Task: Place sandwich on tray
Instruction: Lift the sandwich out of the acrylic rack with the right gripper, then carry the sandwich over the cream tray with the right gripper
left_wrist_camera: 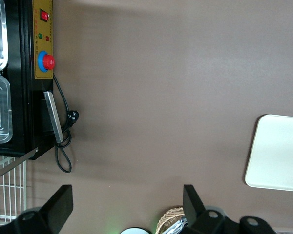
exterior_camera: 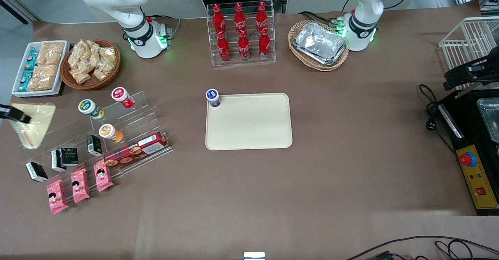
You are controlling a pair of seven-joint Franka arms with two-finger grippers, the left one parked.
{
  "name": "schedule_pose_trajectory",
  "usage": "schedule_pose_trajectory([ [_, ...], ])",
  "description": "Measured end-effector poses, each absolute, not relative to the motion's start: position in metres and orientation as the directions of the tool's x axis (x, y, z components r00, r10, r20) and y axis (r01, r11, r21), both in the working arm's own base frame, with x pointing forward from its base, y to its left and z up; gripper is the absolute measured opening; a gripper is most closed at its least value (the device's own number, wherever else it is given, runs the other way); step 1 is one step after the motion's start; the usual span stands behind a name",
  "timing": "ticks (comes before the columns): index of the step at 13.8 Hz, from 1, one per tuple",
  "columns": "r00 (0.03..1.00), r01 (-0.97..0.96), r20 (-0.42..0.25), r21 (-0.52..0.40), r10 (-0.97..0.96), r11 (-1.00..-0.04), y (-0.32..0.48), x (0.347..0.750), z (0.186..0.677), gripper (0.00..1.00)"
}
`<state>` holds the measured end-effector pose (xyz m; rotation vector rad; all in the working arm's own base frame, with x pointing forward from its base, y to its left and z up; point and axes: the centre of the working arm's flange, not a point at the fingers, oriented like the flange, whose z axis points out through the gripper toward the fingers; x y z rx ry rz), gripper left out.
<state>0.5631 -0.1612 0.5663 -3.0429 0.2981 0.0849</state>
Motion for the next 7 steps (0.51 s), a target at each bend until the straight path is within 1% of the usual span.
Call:
schedule_pose_trajectory([
  [2,0.993,-0.091,-0.082,-0.082,-0.084,-0.992,-0.116,0.572,0.568,0.33],
  [4,0.995,0.046,-0.085,-0.090,0.054,-0.995,-0.077,0.577,0.570,0.33],
  [7,0.965,0.243,-0.076,-0.102,0.251,-0.965,-0.021,0.581,0.571,0.33],
])
